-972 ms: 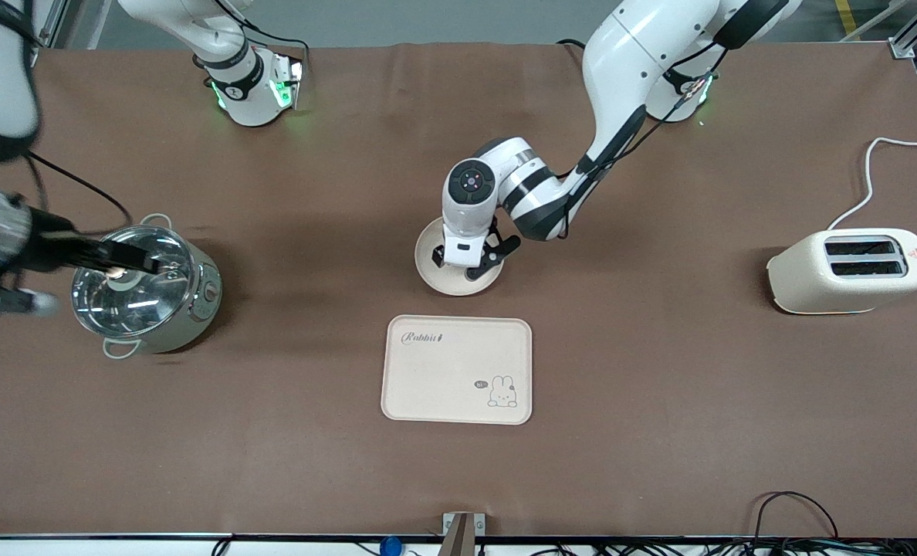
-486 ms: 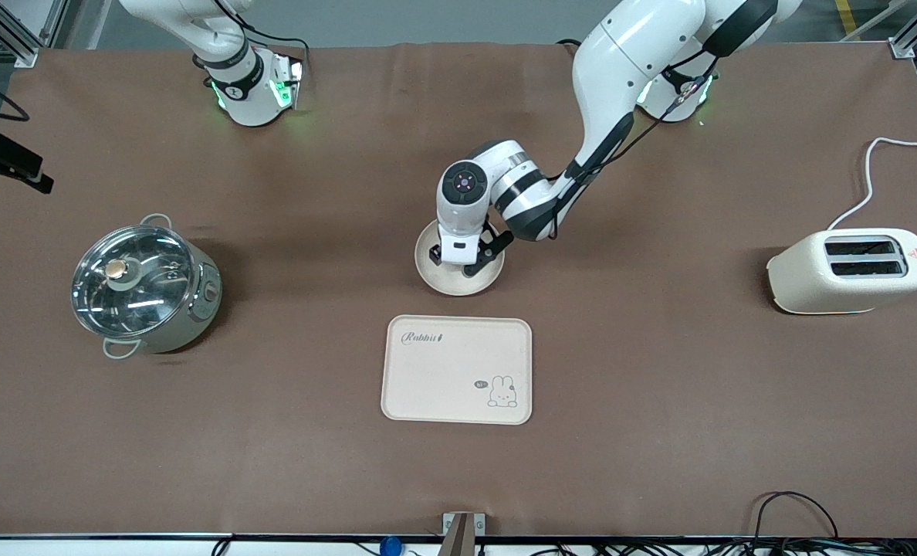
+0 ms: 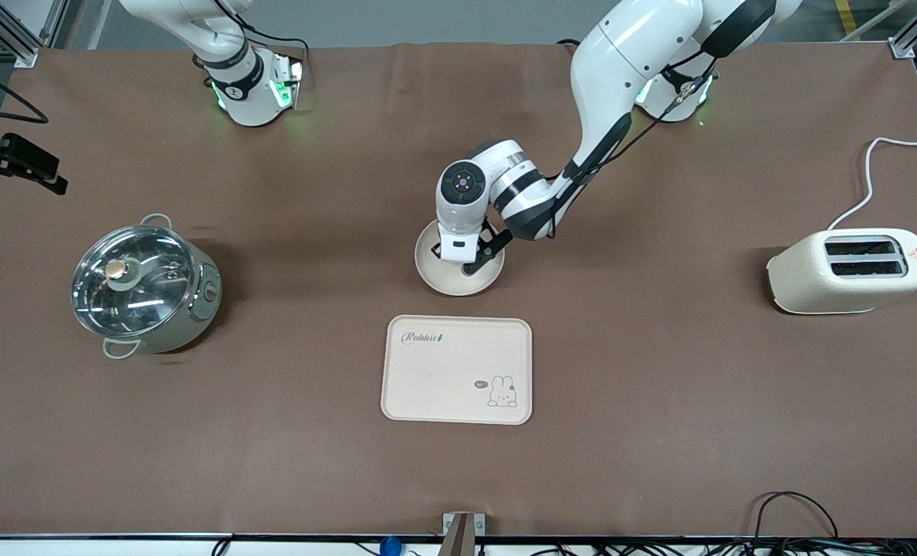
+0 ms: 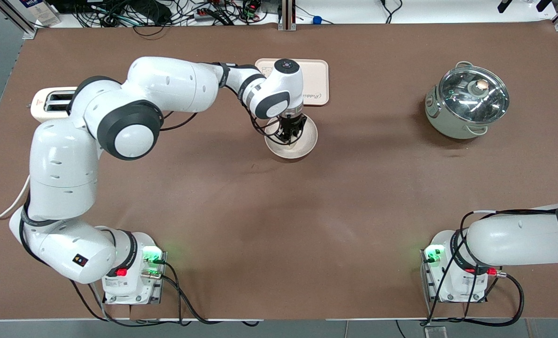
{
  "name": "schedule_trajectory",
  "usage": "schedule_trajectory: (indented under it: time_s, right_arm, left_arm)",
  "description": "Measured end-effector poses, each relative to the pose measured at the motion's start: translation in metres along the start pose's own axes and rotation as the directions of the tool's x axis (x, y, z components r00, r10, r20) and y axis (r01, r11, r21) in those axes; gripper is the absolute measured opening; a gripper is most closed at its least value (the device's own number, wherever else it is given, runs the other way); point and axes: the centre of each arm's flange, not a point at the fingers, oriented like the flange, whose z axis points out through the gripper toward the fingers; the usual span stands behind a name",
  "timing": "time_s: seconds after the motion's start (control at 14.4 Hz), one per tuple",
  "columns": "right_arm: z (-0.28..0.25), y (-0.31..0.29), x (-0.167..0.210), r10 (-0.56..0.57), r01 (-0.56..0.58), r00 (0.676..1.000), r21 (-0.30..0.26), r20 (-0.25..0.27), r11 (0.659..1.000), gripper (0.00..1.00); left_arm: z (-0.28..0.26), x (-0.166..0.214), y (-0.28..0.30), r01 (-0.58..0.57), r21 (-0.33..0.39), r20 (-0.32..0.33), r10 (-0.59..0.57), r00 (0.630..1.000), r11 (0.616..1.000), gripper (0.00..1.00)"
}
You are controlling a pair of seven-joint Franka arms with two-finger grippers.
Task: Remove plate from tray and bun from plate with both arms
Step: 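Carry the bun with the left gripper toward the toaster, then lower the bun onto the table beside the toaster and open the left gripper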
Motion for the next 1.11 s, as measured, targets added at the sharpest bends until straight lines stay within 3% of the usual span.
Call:
schedule_trajectory:
  time_s: [0.21,0.35,0.49,0.69,0.9,1.11]
  right_arm:
    - [0.007,-0.003,-0.001,-0.003,0.003,1.0,0.001,0.023,1.0,1.0]
    - [0.01,-0.002,0.0,0.0,0.0,1.0,0.001,0.024,1.0,1.0]
    - [0.013,-0.002,0.0,0.002,-0.002,1.0,0.001,0.028,1.0,1.0]
    - [0.013,-0.003,0.0,0.003,-0.003,1.0,0.001,0.029,1.0,1.0]
    - [0.013,-0.003,0.001,0.004,-0.004,1.0,0.0,0.021,1.0,1.0]
    - [0.012,-0.003,0.002,0.003,-0.003,1.0,0.001,0.017,1.0,1.0]
  left_arm:
    - [-0.016,0.014,0.005,0.021,0.007,-0.011,-0.021,1.0,1.0,0.3]
    - [-0.056,0.05,0.011,0.062,0.005,-0.038,-0.062,0.997,0.998,0.32]
    - [-0.105,0.116,0.006,0.087,-0.005,-0.074,-0.087,0.993,0.996,0.33]
    - [-0.141,0.245,-0.029,0.117,-0.018,-0.088,-0.118,0.989,0.993,0.35]
    - [-0.133,0.353,-0.083,0.087,0.01,-0.072,-0.086,0.994,0.996,0.37]
    - [-0.105,0.415,-0.126,0.06,0.072,-0.085,-0.054,0.995,0.996,0.38]
